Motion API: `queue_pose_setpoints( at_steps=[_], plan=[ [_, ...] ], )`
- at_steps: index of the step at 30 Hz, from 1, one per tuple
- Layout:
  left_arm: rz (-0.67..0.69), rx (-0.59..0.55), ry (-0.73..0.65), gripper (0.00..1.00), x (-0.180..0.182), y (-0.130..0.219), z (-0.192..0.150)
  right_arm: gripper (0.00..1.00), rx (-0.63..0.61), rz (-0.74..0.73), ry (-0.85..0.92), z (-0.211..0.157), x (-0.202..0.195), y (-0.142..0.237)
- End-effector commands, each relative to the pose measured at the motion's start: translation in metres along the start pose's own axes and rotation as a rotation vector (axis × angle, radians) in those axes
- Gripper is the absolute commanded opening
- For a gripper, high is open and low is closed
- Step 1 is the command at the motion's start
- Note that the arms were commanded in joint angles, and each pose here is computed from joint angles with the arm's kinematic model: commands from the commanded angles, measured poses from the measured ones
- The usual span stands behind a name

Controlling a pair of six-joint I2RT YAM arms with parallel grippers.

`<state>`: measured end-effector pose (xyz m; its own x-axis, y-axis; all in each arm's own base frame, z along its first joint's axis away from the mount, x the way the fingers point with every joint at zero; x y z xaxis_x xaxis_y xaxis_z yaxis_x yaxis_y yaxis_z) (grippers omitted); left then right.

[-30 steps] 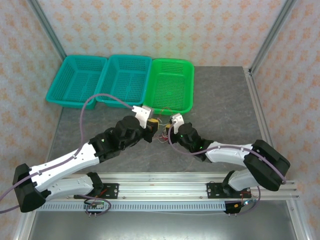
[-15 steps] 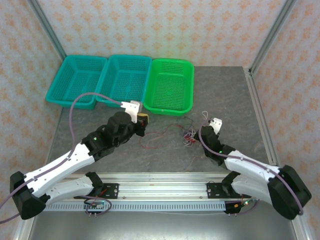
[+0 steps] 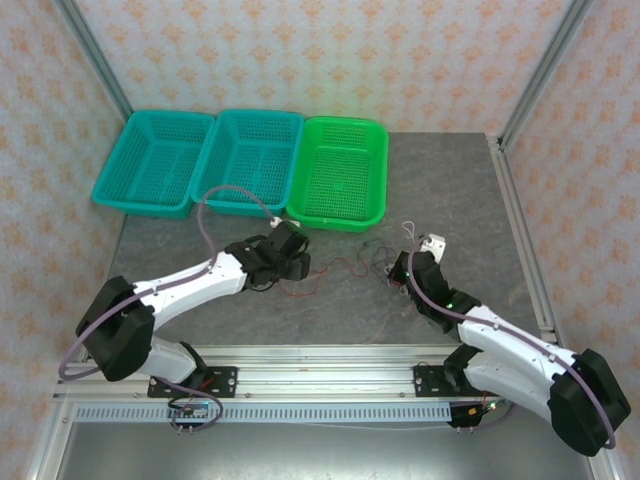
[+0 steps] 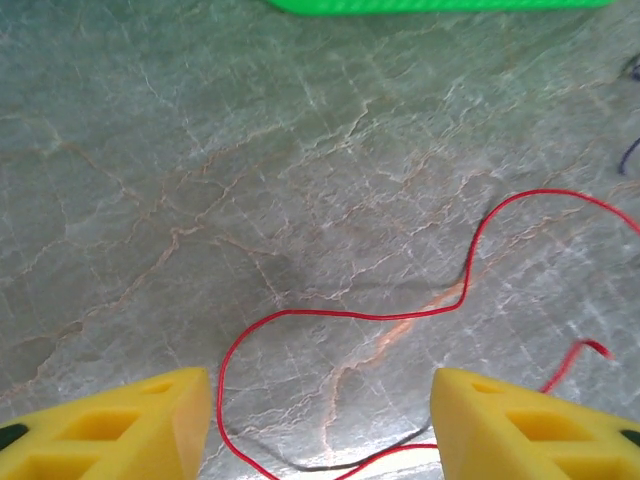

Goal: Untangle the cables

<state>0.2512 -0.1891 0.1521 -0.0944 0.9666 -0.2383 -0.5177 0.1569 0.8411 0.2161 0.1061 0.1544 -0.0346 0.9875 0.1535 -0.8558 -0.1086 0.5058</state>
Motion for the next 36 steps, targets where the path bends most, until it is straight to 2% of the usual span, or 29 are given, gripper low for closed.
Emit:
queue_pose_setpoints(
  at_steps=[1, 5, 12, 14, 19, 24, 29, 32, 34, 36],
  plan=[
    [0.007, 0.009, -0.002, 0.56, -0.001, -0.017, -0.003, 0.01, 0.015, 0.023, 0.024, 0.007, 0.005, 0.002],
    [0.024, 0.105, -0.133, 0.51, -0.010, -0.039, -0.008, 0.02, 0.021, 0.033, 0.026, 0.009, 0.006, 0.004],
    [0.026, 0.196, -0.162, 0.69, -0.019, -0.061, -0.013, 0.03, 0.039, 0.038, 0.039, 0.007, 0.006, 0.004],
    [0.019, 0.210, -0.156, 0.71, -0.021, -0.066, -0.016, 0.03, 0.040, 0.037, 0.035, 0.006, 0.006, 0.003],
    [0.061, 0.204, -0.170, 0.77, -0.017, -0.078, -0.017, 0.03, 0.043, 0.031, 0.033, 0.005, 0.006, 0.003],
    [0.099, 0.146, -0.215, 0.89, -0.015, -0.083, -0.012, 0.03, 0.050, 0.022, 0.043, 0.005, 0.005, 0.003],
    [0.174, 0.135, -0.283, 0.91, -0.011, -0.092, -0.009, 0.03, 0.050, 0.020, 0.043, 0.005, 0.005, 0.003],
    [0.169, 0.120, -0.302, 0.90, -0.010, -0.091, -0.007, 0.04, 0.054, 0.017, 0.043, 0.004, 0.005, 0.002],
    [0.164, 0.118, -0.308, 0.84, -0.011, -0.093, -0.007, 0.04, 0.056, 0.016, 0.043, 0.004, 0.005, 0.001],
    [0.172, 0.118, -0.309, 0.72, -0.012, -0.097, -0.007, 0.04, 0.058, 0.015, 0.043, 0.003, 0.005, 0.000]
  ],
)
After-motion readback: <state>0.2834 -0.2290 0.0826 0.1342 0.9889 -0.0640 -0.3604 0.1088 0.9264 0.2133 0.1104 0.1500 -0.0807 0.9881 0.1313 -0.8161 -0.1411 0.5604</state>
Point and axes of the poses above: each hand's point on the last joint's axis, 136 mm out from that joint toward the fingers, its own y axis back along the fingers, its own x axis along the line the jaws close on, z = x × y, the point moved 7 cm from there along y, back along the fingers, and after that the axes turned 15 degrees about y, right-handed, at the moved point
